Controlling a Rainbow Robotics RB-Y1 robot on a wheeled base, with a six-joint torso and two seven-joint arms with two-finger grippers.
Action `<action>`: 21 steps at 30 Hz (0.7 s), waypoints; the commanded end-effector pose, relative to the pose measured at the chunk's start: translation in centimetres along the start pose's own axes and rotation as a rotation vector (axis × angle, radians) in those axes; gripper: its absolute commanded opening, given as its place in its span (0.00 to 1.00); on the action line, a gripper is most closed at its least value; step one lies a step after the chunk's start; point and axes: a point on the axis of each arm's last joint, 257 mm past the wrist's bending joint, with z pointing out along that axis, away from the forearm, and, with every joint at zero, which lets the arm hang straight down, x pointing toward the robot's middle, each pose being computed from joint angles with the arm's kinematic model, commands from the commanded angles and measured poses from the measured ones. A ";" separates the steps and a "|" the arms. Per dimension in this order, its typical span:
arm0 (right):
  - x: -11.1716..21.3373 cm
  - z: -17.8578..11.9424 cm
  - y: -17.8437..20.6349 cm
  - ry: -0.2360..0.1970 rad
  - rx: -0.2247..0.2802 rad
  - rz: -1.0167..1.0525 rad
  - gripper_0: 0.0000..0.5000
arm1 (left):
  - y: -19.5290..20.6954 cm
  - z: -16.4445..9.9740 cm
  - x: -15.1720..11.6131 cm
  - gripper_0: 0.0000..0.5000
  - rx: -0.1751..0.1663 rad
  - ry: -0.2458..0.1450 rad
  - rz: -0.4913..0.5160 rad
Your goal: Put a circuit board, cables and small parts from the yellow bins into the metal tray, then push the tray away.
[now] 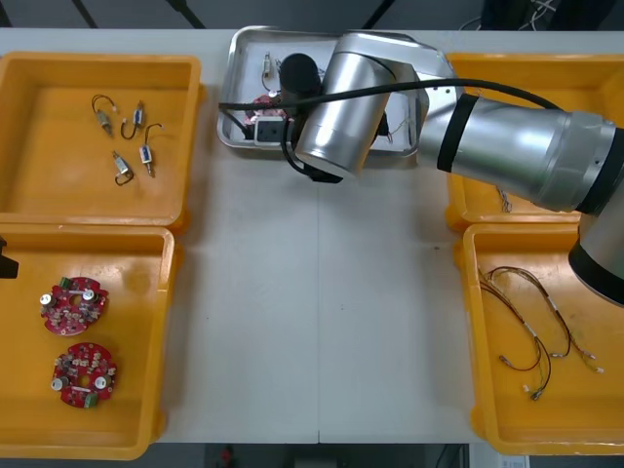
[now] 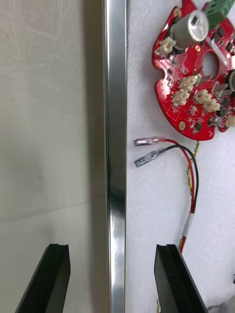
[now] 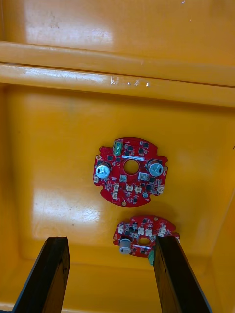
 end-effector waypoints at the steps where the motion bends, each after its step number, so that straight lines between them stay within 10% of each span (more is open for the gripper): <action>1: -3.7 -5.5 -3.1 -0.057 0.020 0.007 1.00 | 1.3 -0.9 -0.7 1.00 -0.038 -0.018 0.080; 13: 2.3 -11.2 -0.5 0.038 -0.148 0.352 1.00 | 1.3 -0.9 -0.7 1.00 -0.038 -0.018 0.080; 21: 7.4 -14.4 0.5 0.105 -0.171 0.680 1.00 | 1.3 -0.9 -0.7 1.00 -0.038 -0.018 0.080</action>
